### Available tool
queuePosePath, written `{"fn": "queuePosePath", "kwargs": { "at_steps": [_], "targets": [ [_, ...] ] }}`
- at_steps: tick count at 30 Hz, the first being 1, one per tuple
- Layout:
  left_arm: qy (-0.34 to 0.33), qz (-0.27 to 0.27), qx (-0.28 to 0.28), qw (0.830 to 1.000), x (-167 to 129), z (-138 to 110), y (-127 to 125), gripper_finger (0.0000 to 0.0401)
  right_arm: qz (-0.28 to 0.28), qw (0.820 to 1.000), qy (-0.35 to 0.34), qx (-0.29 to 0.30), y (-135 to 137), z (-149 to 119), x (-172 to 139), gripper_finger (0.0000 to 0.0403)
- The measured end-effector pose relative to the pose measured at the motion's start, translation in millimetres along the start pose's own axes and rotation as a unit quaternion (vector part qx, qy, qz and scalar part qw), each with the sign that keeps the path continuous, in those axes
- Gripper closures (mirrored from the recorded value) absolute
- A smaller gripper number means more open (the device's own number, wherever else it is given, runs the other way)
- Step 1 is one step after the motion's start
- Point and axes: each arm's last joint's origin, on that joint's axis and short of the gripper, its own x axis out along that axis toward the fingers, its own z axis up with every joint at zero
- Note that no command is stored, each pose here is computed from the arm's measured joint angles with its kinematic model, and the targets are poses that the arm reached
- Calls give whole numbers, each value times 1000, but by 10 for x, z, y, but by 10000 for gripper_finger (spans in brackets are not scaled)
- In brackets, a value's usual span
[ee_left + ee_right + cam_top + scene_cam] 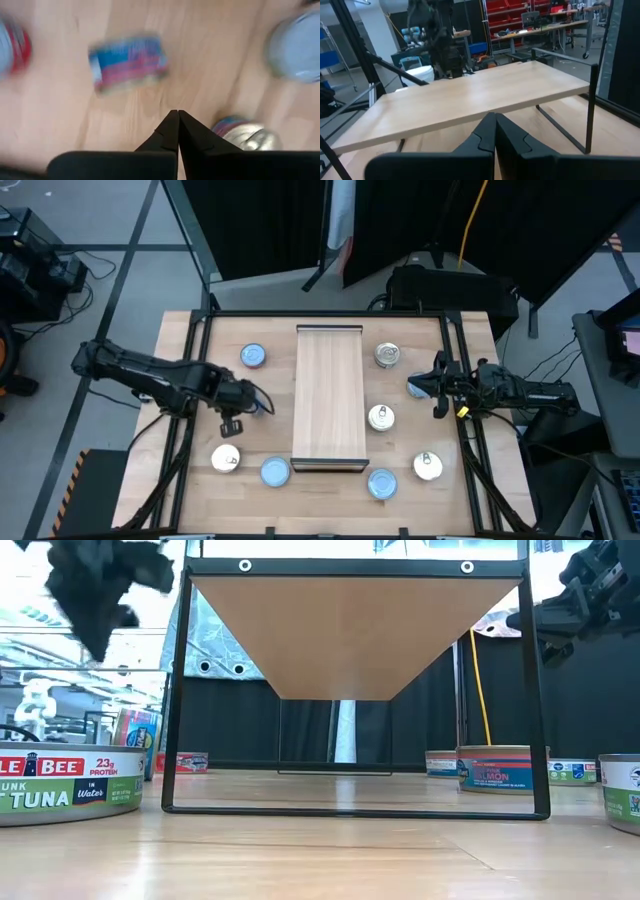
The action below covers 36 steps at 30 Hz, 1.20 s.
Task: Stack canned seafood by type on shelf
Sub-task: Put the blue pink tuna can on the shelf
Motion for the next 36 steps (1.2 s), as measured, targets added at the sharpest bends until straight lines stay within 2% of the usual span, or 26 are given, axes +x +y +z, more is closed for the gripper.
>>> {"fn": "queuePosePath", "kwargs": {
  "at_steps": [3,6,11,15,19,22,28,34,36],
  "targets": [
    [-33,-9,38,999,-171,99,-6,368,2,1000,-9,1,4,18,0,403],
    [-51,-8,74,996,-214,169,23,320,5,1000,-23,4,10,45,-1,403],
    [-25,21,132,991,-150,190,69,210,8,999,-33,5,15,65,-2,403],
    [-11,48,200,978,-69,235,47,125,8,999,-33,5,14,65,-2,403],
    [15,82,205,975,59,288,15,56,8,999,-33,5,15,65,-2,402],
    [57,95,249,962,160,304,12,14,8,999,-33,5,15,65,-2,398],
    [90,109,313,939,264,299,-74,13,10,999,-31,5,15,62,-2,379],
    [106,127,412,896,349,320,-146,14,9,999,-30,3,15,60,-2,362],
    [99,133,432,887,382,358,-159,14,9,1000,-29,3,14,57,-2,356]
  ]
}}
